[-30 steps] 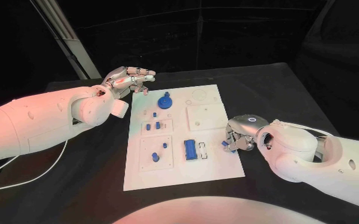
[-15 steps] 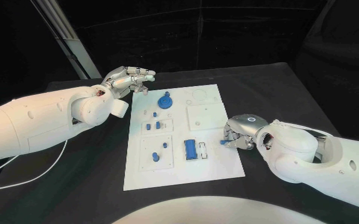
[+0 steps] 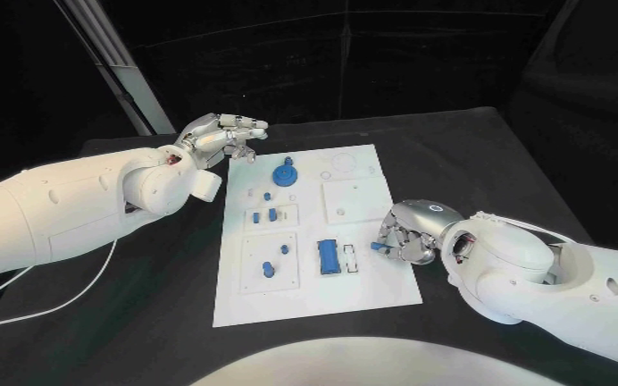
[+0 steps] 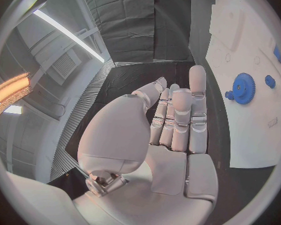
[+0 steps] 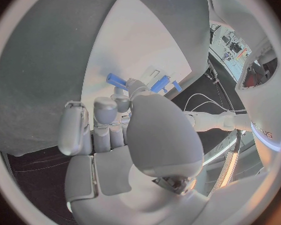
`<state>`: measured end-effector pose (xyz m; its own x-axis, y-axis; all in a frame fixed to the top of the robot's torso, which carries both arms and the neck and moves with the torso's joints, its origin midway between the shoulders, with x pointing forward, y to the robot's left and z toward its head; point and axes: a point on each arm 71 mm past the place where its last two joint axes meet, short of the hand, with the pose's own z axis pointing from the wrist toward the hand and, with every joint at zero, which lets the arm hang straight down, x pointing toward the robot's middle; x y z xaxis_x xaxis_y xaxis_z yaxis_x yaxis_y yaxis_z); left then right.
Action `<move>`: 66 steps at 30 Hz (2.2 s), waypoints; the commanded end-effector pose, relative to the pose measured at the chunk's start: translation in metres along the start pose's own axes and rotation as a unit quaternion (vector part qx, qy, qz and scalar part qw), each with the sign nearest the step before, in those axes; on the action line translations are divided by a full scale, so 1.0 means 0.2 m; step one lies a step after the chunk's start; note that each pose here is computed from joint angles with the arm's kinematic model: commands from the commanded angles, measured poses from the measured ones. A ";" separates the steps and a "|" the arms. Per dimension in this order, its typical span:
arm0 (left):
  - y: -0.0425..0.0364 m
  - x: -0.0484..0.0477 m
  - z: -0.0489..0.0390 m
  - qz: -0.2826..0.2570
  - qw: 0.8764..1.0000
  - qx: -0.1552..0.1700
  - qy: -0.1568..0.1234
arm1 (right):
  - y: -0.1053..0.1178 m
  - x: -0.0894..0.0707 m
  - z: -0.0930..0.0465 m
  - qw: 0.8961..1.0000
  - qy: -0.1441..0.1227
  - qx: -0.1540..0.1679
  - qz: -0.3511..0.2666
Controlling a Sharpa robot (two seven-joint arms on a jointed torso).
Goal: Assemble the parts on the task board
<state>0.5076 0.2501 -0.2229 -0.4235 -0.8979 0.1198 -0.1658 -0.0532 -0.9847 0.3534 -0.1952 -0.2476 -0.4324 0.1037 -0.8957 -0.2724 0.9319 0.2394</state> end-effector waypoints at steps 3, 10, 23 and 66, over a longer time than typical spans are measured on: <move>-0.005 0.006 0.000 -0.004 1.000 0.002 0.005 | 0.02 -0.02 0.00 0.998 -0.020 0.000 0.053; -0.005 0.007 0.000 -0.004 1.000 0.002 0.006 | 0.03 -0.01 0.01 0.995 -0.019 0.005 0.093; -0.004 0.014 0.001 -0.005 1.000 0.001 0.008 | 0.05 0.05 0.06 0.989 0.047 0.029 0.137; -0.002 0.023 0.001 0.000 1.000 -0.002 0.014 | 0.13 0.09 0.12 0.989 0.076 0.022 0.123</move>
<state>0.5063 0.2476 -0.2232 -0.4330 -0.8930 0.1228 -0.1731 -0.0513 -0.9836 0.3598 -0.1609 -0.2652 -0.6002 0.2997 -0.7416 -0.0960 0.8935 0.4387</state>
